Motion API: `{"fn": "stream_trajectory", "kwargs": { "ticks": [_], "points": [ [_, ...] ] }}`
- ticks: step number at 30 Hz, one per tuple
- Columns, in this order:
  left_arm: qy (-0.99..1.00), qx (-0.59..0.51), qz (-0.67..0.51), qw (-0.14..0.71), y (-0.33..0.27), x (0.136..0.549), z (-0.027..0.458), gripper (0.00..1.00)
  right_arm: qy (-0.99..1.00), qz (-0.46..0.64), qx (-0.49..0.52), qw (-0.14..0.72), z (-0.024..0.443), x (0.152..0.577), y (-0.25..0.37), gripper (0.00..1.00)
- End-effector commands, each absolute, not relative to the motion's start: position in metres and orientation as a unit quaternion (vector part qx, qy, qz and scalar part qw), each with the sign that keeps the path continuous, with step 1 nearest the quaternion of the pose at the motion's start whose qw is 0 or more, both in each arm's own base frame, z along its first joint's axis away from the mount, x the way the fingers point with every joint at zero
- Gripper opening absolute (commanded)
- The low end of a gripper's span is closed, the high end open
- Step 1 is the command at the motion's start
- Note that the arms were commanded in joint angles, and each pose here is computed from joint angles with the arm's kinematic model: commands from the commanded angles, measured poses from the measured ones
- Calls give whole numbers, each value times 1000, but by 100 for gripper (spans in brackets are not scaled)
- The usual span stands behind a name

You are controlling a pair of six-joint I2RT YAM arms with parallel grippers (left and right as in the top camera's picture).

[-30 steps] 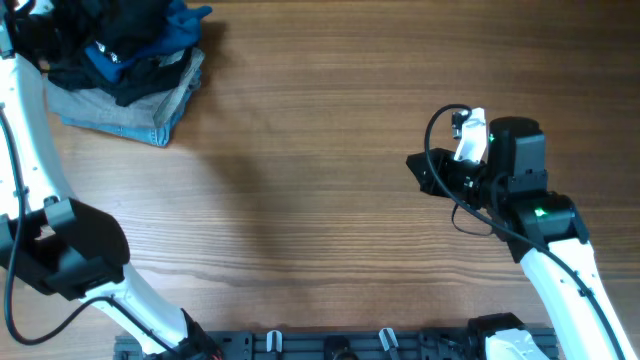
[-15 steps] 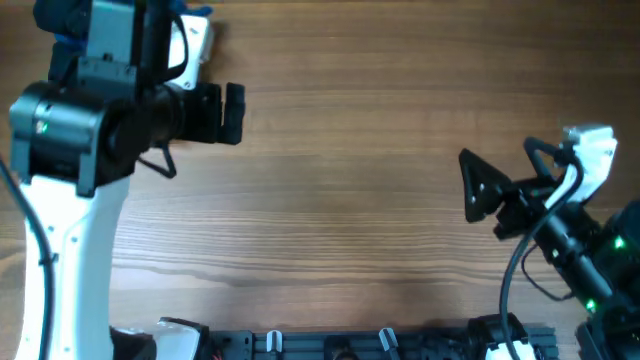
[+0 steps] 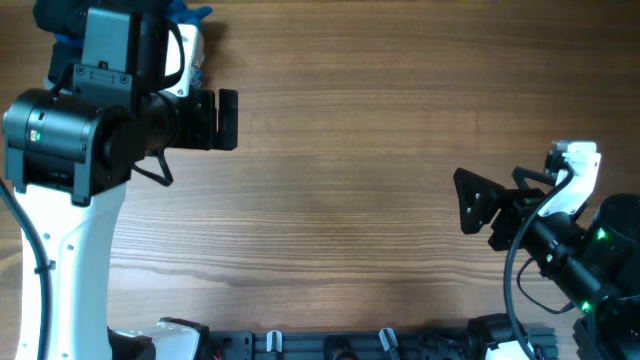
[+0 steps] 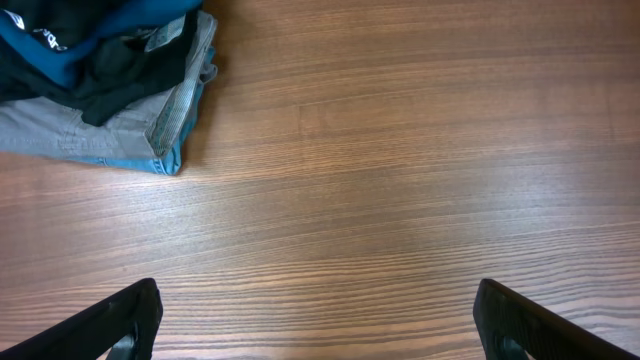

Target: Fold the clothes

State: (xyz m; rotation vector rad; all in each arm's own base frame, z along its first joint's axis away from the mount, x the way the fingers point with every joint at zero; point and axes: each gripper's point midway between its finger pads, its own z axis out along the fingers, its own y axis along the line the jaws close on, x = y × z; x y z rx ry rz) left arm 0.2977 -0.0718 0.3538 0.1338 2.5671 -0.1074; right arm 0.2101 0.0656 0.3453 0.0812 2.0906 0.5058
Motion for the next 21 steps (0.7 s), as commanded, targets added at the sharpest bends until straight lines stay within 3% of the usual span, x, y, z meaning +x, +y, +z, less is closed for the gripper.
{"fn": "stream_trajectory", "kwargs": {
  "ticks": [1,4,7,9,14,17,21],
  "points": [
    [957,40,-36,284,-69,297,356,100,852,214,63,474,348,211,62,100],
    [957,40,-36,284,-69,297,356,100,860,201,61,465,340,209,60,100],
    [957,40,-36,284,-69,297,356,100,836,122,93,527,347,219,27,100],
    [957,40,-36,284,-69,297,356,100,810,104,54,574,345,221,25,100],
    [957,40,-36,284,-69,297,356,100,753,111,-68,645,285,211,45,100],
    [957,40,-36,284,-69,297,356,100,742,99,-68,659,242,216,39,100],
    [957,40,-36,284,-69,297,356,100,702,87,-68,703,226,225,35,100]
  ]
}}
